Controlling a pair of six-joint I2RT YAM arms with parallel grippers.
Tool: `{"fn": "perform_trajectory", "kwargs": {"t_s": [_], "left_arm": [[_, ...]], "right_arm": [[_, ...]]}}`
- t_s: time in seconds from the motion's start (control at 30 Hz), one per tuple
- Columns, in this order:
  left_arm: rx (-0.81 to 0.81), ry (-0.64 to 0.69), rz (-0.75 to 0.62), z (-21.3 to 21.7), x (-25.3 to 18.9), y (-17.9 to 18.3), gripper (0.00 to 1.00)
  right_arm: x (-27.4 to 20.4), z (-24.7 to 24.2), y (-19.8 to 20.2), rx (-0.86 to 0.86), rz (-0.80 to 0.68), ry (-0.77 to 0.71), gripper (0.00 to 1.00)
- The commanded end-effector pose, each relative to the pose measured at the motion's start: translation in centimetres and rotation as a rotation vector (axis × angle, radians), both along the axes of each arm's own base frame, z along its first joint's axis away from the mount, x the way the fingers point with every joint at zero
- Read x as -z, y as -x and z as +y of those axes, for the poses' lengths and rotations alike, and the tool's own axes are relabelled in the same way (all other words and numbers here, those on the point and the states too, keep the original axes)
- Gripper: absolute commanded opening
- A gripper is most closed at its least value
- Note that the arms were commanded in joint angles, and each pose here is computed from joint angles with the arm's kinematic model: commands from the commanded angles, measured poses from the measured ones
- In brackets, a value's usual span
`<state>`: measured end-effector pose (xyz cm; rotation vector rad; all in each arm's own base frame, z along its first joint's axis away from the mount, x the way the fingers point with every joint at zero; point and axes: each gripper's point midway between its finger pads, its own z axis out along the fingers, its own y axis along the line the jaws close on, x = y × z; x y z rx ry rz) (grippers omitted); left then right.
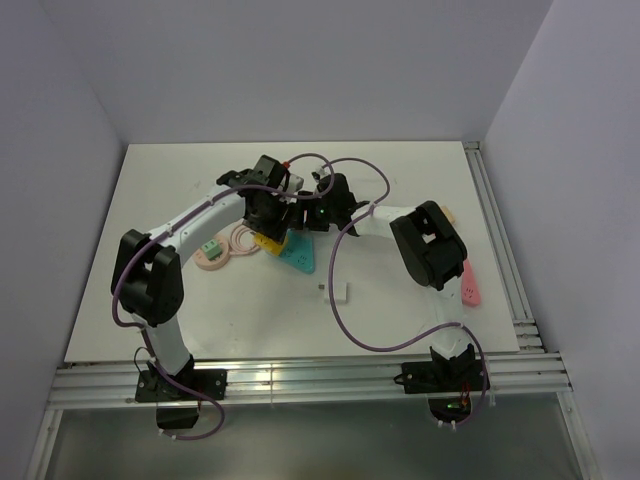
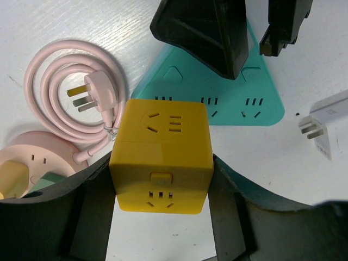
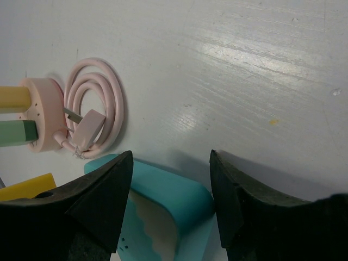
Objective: Insert the plug
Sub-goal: Insert the plug into the socket.
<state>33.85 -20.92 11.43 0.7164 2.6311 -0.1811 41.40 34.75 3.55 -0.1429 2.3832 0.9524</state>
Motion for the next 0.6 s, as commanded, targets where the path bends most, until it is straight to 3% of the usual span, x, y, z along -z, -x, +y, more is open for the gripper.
{"fn": "perform_trajectory", "kwargs": {"t_s": [0.0, 0.57], "left_arm": [[0.014, 0.009, -0.038, -0.4, -1.2, -1.0, 0.0], [0.026, -0.015, -0.013, -0.4, 0.9, -1.0, 0.0]], "right_arm": [[-1.3, 0.3, 0.4, -0.017, -0.008, 0.007, 0.66], [-1.4, 0.6, 0.5, -0.024, -0.004, -0.008, 0.66]]}}
